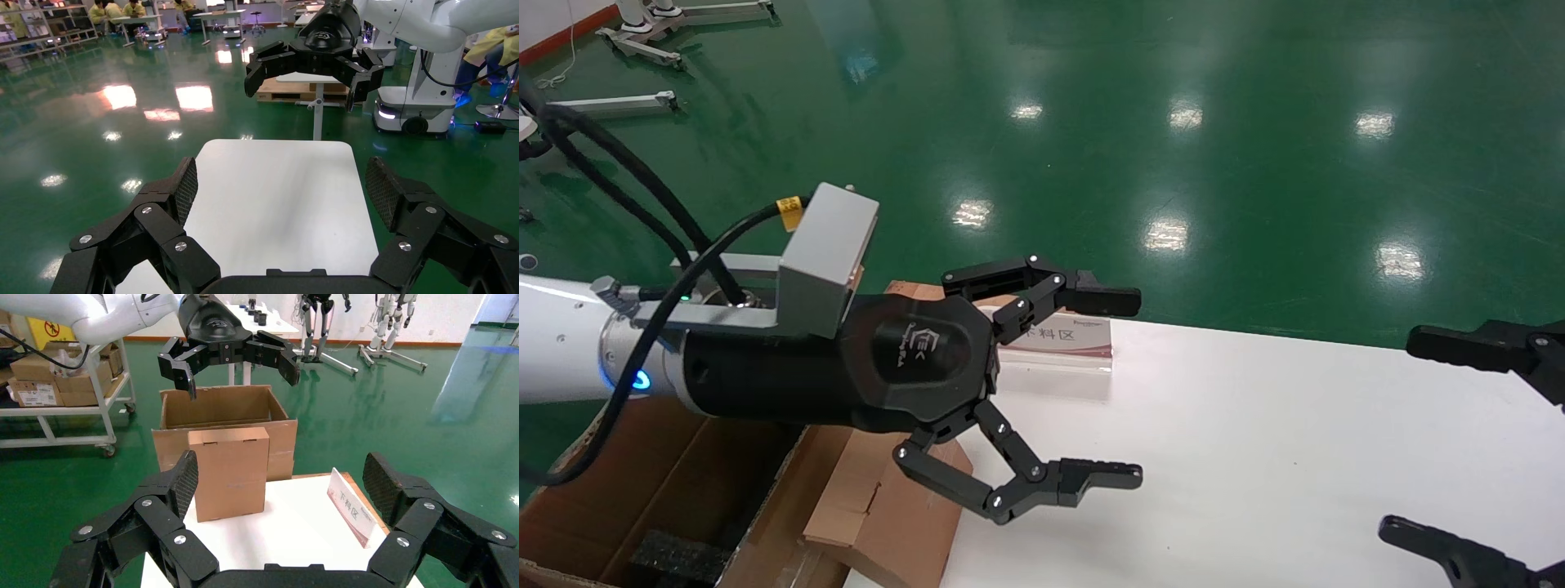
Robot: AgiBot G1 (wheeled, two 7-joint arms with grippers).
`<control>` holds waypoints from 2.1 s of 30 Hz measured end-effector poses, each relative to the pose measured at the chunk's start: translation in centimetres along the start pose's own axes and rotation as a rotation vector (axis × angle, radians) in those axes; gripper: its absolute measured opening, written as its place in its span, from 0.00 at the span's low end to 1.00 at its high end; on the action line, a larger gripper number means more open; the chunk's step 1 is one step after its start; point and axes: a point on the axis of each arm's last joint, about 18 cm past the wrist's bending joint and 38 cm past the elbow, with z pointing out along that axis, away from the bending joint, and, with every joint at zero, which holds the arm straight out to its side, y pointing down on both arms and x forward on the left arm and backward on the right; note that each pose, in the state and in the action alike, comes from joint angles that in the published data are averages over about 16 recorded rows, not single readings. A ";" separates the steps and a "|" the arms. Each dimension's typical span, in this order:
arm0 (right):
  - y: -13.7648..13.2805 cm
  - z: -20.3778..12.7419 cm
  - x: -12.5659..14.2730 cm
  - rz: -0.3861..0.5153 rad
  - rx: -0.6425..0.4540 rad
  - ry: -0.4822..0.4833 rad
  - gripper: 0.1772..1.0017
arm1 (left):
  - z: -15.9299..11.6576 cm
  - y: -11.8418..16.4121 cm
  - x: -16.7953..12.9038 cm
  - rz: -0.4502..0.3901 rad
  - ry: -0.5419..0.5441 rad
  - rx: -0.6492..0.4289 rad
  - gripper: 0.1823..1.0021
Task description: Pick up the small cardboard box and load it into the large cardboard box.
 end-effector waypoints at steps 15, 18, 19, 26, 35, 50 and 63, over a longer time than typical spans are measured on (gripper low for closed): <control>0.0 0.0 0.0 0.000 0.000 0.000 1.00 | 0.0 0.4 -0.2 -0.015 -0.011 -0.029 1.00; 0.0 0.0 0.0 0.000 0.000 0.000 1.00 | -0.1 0.7 -0.4 -0.031 -0.022 -0.069 1.00; 0.0 0.0 0.0 0.000 0.000 0.001 1.00 | -0.1 0.9 -0.4 -0.038 -0.026 -0.088 1.00; 0.0 0.0 0.0 0.000 0.000 0.001 1.00 | -0.2 2.2 -1.3 -0.096 -0.051 -0.302 1.00; 0.0 0.0 0.0 0.000 0.000 0.001 1.00 | -0.6 3.3 -3.6 -0.229 -0.121 -0.670 1.00; 0.0 0.0 0.0 0.000 0.000 0.001 1.00 | -0.3 1.6 -6.4 -0.412 -0.315 -1.047 1.00; 0.0 0.0 0.0 0.000 0.000 0.001 1.00 | -0.9 1.0 -7.1 -0.513 -0.493 -1.326 1.00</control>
